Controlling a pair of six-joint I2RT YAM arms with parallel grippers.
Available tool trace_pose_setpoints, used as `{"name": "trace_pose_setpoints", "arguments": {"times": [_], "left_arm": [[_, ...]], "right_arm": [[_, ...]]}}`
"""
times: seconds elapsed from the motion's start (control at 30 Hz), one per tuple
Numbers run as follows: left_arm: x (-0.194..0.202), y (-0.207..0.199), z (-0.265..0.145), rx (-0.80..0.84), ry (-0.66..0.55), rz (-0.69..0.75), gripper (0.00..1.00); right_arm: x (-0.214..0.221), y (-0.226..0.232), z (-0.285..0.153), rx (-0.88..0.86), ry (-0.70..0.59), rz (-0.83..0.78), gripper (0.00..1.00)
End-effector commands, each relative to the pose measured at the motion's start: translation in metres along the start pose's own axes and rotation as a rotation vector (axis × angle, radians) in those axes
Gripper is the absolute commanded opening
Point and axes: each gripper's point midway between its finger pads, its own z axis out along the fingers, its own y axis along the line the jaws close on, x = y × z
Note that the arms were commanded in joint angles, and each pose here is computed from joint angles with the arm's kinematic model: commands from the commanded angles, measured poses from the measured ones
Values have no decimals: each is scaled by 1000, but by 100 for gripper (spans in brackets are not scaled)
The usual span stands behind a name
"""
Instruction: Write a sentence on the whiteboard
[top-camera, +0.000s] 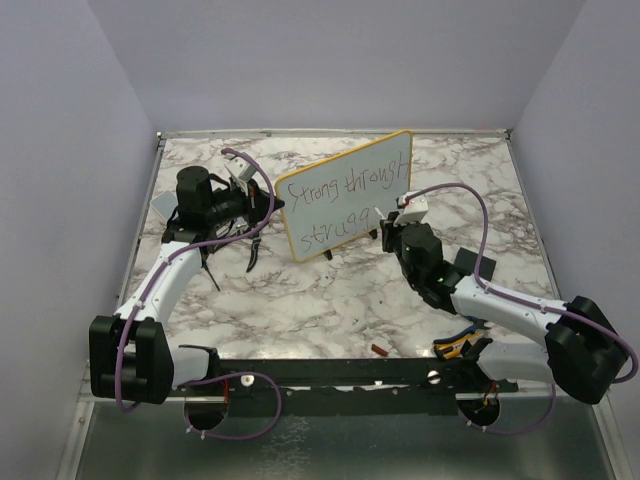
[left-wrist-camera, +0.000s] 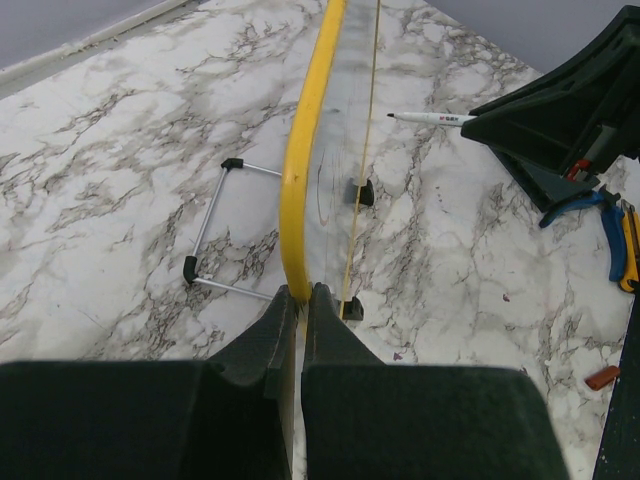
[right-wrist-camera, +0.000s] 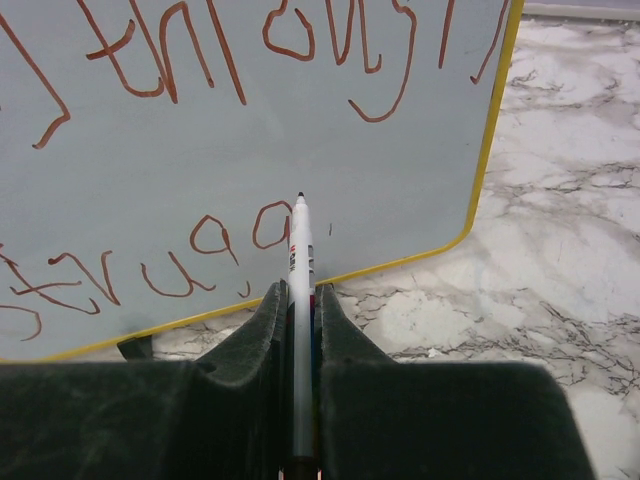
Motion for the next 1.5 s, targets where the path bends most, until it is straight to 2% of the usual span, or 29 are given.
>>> {"name": "trace_pose_setpoints", "arguments": {"times": [0.0,0.2,0.47,1.1,1.27,1.47], "left_arm": [[-2,0,-2,-8,-14,41,0],[-2,0,-2,-7,-13,41,0],[-1,1,-2,-8,-11,40,0],[-1,0,-2,-7,-12,40,0],[-2,0,-3,-7,-14,42,0],[-3,0,-3,-8,-16,47,0]], "right_arm": [[-16,-3,7,17,-55,-18,1],[-28,0,16,5,-88,-30,0],[-19,2,28,0,-71,-49,1],[66,-3,19,0,141,1,1],[69,-2,23,8,153,-10,0],[52,-6,16,13,112,-8,1]]}}
